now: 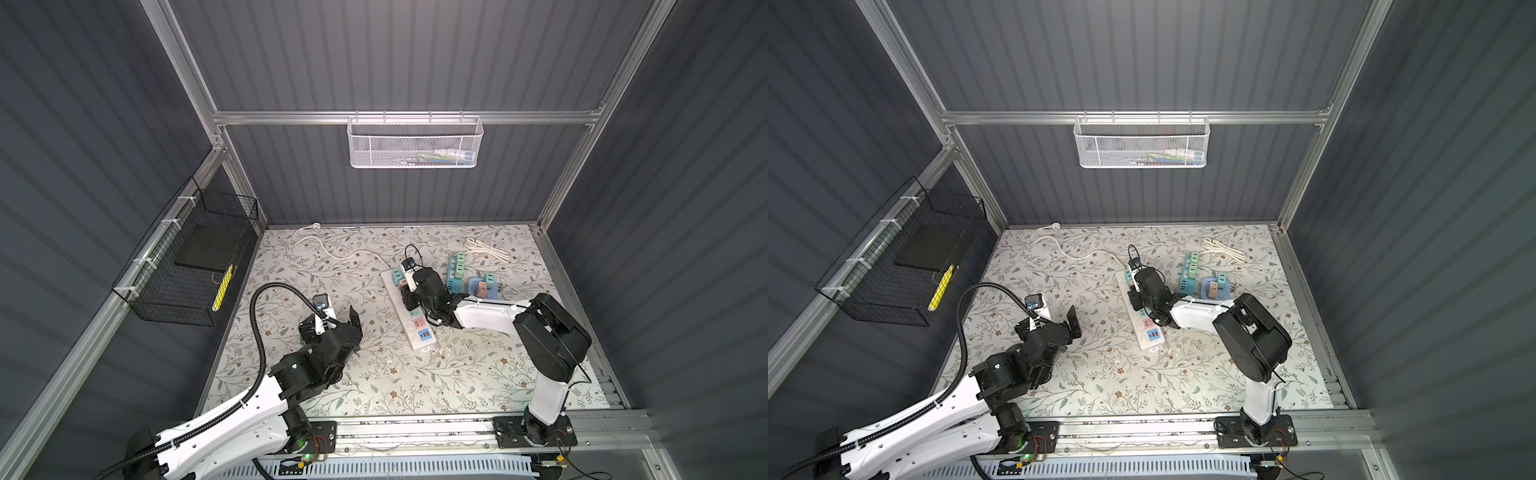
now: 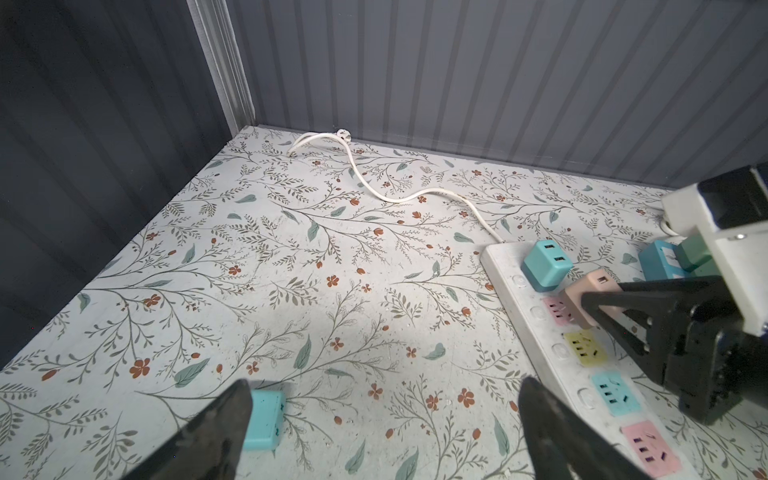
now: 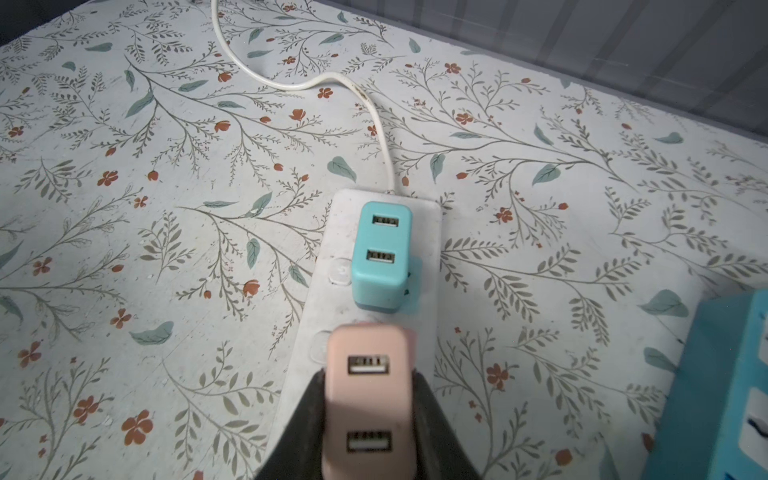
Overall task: Insert the plug
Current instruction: 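Lower the pink adapter with the right gripper onto the socket beside the teal adapter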
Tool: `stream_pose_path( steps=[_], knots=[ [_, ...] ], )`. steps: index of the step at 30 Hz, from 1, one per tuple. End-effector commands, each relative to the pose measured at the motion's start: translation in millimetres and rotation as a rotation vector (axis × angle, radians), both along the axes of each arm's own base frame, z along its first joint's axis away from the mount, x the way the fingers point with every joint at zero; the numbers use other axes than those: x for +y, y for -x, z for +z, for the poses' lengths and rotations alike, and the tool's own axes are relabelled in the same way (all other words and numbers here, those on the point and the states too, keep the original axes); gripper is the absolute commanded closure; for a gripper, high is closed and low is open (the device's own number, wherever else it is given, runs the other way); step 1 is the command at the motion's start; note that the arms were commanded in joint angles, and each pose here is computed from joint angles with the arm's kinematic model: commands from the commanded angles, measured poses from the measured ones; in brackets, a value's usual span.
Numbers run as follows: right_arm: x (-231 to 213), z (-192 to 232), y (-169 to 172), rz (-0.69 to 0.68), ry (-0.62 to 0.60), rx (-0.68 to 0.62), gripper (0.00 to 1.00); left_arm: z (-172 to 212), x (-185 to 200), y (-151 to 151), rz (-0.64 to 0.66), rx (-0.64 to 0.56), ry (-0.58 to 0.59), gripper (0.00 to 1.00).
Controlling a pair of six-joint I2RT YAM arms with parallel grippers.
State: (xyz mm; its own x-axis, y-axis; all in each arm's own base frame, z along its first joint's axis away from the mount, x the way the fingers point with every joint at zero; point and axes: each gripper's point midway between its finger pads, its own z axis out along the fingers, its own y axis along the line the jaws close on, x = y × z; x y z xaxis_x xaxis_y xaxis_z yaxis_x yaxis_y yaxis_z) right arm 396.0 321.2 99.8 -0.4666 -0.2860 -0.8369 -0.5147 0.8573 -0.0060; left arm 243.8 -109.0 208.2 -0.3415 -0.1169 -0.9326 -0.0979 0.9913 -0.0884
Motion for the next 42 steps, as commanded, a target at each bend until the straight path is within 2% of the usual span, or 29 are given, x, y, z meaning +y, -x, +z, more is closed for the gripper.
stream_pose_path(
  steps=[1, 18, 29, 42],
  knots=[
    [4.6, 13.4, -8.7, 0.001, -0.025, -0.031, 0.81, 9.9, -2.2, -2.3, 0.002, -0.027, 0.010, 0.00],
    [3.5, -14.1, -7.4, -0.011, -0.013, 0.046, 0.81, 9.2, 1.9, -1.2, 0.011, -0.033, -0.002, 0.00],
    [-2.2, -31.3, -2.9, -0.064, 0.009, 0.083, 0.81, 8.0, 1.6, -1.4, 0.012, -0.033, -0.002, 0.00],
    [1.1, -29.5, 1.8, -0.098, -0.010, 0.114, 0.81, 13.9, -0.4, -2.5, 0.003, -0.042, -0.003, 0.00]
  ],
)
